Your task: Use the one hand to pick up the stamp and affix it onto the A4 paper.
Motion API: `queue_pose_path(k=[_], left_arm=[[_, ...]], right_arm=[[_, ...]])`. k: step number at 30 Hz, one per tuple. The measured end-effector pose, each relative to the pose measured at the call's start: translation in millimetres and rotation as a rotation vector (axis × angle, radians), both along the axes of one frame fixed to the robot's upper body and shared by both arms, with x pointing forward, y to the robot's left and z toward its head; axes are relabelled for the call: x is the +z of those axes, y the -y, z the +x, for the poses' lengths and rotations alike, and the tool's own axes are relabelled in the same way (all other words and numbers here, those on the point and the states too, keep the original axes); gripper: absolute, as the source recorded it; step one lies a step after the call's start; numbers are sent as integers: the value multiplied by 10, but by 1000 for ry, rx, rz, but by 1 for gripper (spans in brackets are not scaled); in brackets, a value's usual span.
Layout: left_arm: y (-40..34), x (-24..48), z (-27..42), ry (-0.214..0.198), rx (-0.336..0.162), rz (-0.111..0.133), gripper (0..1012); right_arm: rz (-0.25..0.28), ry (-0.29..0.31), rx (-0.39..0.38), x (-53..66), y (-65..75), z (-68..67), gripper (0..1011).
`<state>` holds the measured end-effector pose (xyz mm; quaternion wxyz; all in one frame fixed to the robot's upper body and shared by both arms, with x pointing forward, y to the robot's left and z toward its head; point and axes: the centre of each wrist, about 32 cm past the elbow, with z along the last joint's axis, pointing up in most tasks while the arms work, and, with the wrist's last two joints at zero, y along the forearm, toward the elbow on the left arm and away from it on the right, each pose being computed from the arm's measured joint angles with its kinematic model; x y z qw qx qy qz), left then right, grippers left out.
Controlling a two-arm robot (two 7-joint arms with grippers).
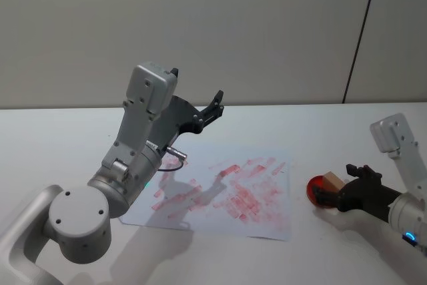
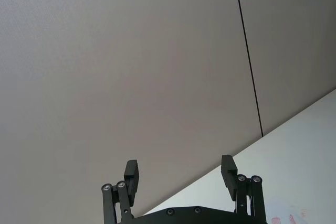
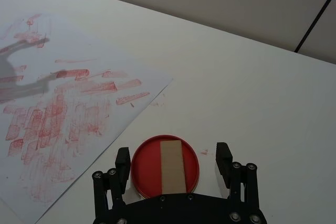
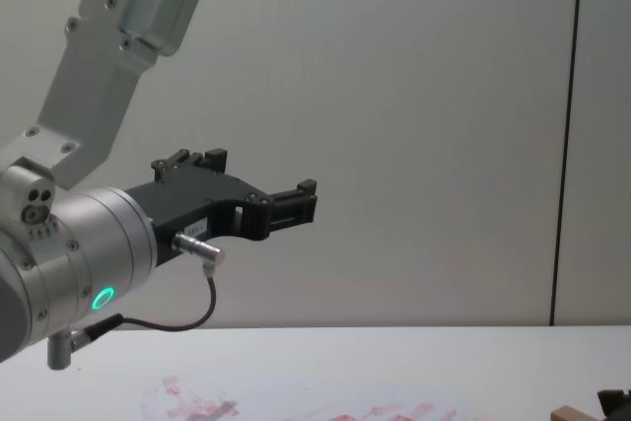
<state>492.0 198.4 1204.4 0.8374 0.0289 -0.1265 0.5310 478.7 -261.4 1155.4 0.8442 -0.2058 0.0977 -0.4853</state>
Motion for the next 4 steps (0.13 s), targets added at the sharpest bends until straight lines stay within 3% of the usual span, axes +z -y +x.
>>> queue_pose_path(k=[4], left_arm=[[0, 0, 0, 0, 0, 0, 1001]], right_arm=[[0, 0, 1, -1, -2, 1, 1001]])
